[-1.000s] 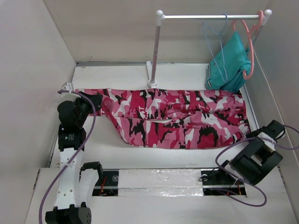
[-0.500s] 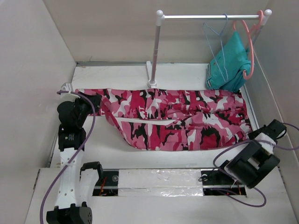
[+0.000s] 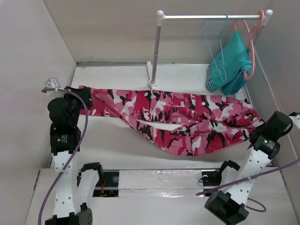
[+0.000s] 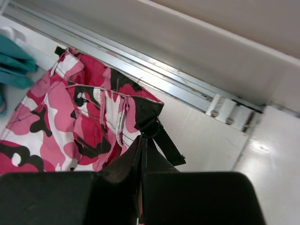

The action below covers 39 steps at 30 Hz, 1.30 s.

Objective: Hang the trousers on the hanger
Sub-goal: Fold the trousers at the center of the board.

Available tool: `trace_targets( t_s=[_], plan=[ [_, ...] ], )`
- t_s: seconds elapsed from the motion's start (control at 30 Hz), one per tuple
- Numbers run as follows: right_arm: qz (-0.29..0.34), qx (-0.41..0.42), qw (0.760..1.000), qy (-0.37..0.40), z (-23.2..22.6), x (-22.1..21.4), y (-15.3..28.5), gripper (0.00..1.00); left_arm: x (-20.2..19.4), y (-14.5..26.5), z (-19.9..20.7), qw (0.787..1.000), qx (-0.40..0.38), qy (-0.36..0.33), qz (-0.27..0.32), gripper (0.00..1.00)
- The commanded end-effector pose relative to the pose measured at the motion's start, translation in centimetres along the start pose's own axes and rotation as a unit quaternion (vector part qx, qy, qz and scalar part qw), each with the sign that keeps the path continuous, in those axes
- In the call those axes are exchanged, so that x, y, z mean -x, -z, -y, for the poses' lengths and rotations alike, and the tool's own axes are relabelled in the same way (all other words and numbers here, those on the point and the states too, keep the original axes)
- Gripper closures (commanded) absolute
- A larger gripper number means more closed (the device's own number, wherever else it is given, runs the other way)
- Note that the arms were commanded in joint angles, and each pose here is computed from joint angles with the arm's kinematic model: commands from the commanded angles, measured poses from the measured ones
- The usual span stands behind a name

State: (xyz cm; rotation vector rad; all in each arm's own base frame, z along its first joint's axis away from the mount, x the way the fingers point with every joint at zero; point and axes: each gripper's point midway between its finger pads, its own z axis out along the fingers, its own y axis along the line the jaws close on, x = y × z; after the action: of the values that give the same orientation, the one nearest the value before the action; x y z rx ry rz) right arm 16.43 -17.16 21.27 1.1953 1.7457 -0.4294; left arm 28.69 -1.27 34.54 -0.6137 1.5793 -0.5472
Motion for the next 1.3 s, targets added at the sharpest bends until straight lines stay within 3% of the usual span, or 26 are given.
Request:
trace_targets(
  t_s=[0.0,0.07,0.2,0.37,0.5,0.93,1.13,1.27],
  plan=[
    [0.050,-0.097,0.993,0.036,3.1,3.1,3.3,1.00,3.5,0.5,-1.1,0.996,0.058,-0.012,0.068,1.00],
    [0.073,-0.141,0.986,0.054,4.5,3.8,4.3,1.00,3.9,0.5,-2.5,0.992,0.093,-0.015,0.087,1.00],
    [0.105,-0.117,0.985,0.076,2.8,5.1,4.3,1.00,3.3,0.1,-7.3,0.975,0.192,-0.015,0.107,1.00],
    [0.042,-0.076,0.991,0.098,-2.4,5.7,-0.4,1.00,2.9,0.0,-11.3,0.954,0.267,-0.016,0.138,1.00],
    [-0.011,-0.060,0.994,0.093,-6.0,5.7,-4.3,1.00,3.3,-1.3,-12.8,0.936,0.327,-0.019,0.127,1.00],
    [-0.055,-0.049,0.992,0.103,-11.4,5.7,-11.4,1.00,4.3,-4.3,-16.0,0.896,0.424,-0.041,0.128,1.00],
    [-0.058,-0.028,0.993,0.098,-13.9,6.5,-13.5,1.00,5.9,-8.4,-14.7,0.906,0.399,-0.044,0.133,1.00],
    [-0.059,-0.022,0.993,0.097,-14.7,5.9,-15.2,1.00,5.5,-10.3,-16.2,0.896,0.425,-0.059,0.117,1.00]
  ],
)
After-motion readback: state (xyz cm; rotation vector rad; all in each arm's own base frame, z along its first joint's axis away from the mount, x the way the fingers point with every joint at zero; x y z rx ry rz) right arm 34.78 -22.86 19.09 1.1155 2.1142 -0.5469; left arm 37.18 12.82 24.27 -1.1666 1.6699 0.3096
